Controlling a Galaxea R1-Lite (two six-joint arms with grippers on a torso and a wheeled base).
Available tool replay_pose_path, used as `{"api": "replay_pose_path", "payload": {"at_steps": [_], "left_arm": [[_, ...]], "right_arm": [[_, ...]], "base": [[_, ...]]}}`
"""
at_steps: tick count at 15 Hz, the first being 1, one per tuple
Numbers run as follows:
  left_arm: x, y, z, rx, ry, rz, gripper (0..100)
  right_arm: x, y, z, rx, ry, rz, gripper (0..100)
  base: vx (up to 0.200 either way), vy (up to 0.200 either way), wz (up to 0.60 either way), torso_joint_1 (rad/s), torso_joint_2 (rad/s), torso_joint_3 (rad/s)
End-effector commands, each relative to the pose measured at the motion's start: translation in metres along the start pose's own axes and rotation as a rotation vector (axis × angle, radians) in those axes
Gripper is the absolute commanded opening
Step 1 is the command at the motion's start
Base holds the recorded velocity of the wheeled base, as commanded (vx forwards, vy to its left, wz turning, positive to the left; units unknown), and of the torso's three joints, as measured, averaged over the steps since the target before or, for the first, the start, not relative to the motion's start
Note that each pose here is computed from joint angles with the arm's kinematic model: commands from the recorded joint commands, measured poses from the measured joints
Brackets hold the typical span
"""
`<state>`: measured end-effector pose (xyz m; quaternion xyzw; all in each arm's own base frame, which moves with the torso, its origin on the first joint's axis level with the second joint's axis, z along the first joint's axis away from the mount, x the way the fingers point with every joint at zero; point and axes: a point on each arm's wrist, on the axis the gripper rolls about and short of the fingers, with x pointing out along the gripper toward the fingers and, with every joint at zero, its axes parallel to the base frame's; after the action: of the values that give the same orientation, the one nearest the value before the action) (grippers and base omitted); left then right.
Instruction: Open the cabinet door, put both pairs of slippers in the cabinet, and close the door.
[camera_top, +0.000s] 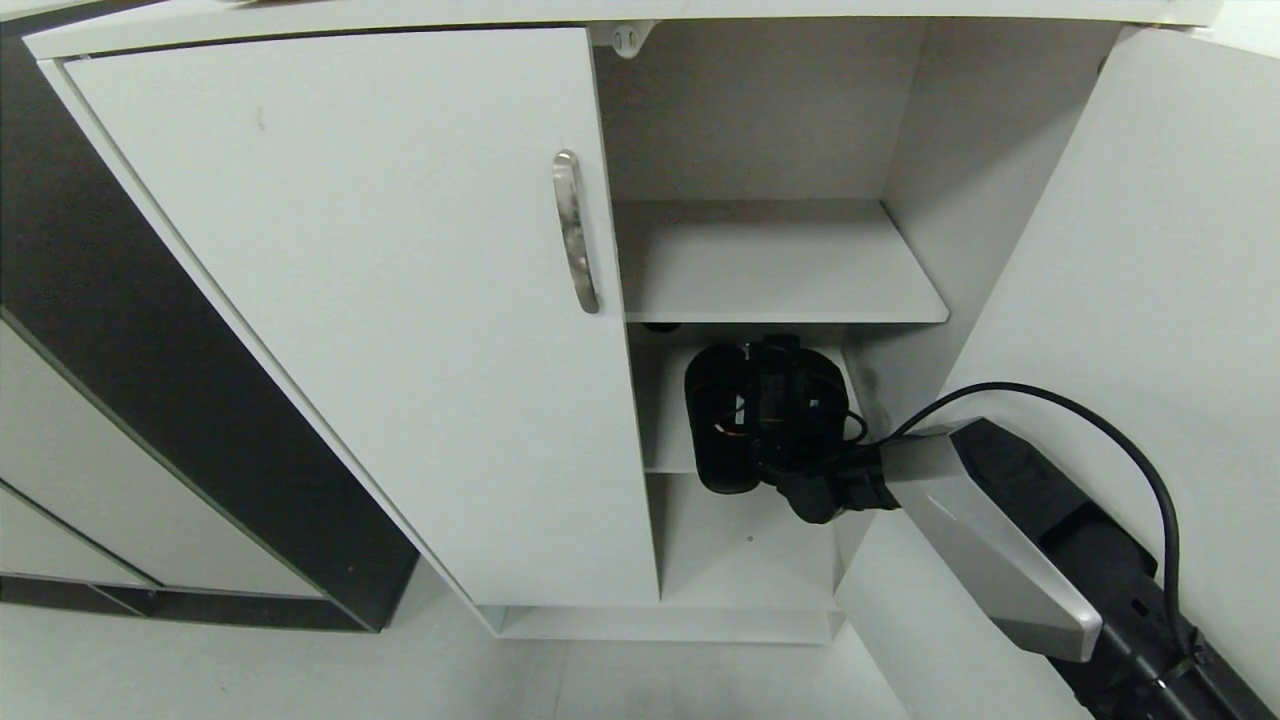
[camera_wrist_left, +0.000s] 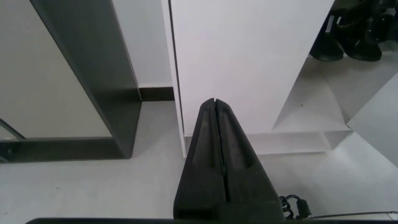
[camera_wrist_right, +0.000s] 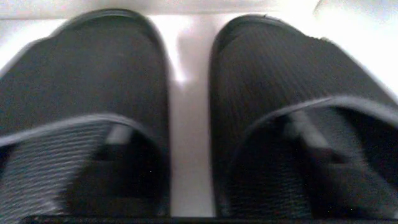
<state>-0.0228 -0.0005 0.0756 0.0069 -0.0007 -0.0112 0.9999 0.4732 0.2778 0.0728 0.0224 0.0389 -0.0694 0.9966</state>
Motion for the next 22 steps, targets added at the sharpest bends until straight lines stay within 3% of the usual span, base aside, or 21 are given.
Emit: {"api": "replay_pose_path", "payload": {"at_steps": [1, 7, 16, 22], "left_arm": [[0.000, 0.000, 0.000, 0.000, 0.000, 0.001, 0], [0.000, 0.000, 0.000, -0.002, 0.000, 0.001, 0], [0.000, 0.000, 0.000, 0.000, 0.000, 0.001, 0], [0.000, 0.000, 0.000, -0.002, 0.000, 0.001, 0]], "right_arm": [[-0.003, 0.002, 0.005, 0.009, -0.010, 0.002, 100], [-0.012, 0.008, 0.021, 0.046, -0.046, 0.011, 100], [-0.050, 0.004, 0.010, 0.015, -0.016, 0.046, 100], [-0.119, -0.002, 0.012, 0.012, -0.014, 0.138, 100]], "base": [[0.000, 0.000, 0.00, 0.000, 0.00, 0.000], [0.000, 0.000, 0.00, 0.000, 0.00, 0.000], [0.000, 0.000, 0.00, 0.000, 0.00, 0.000], [0.000, 0.000, 0.00, 0.000, 0.00, 0.000]]}}
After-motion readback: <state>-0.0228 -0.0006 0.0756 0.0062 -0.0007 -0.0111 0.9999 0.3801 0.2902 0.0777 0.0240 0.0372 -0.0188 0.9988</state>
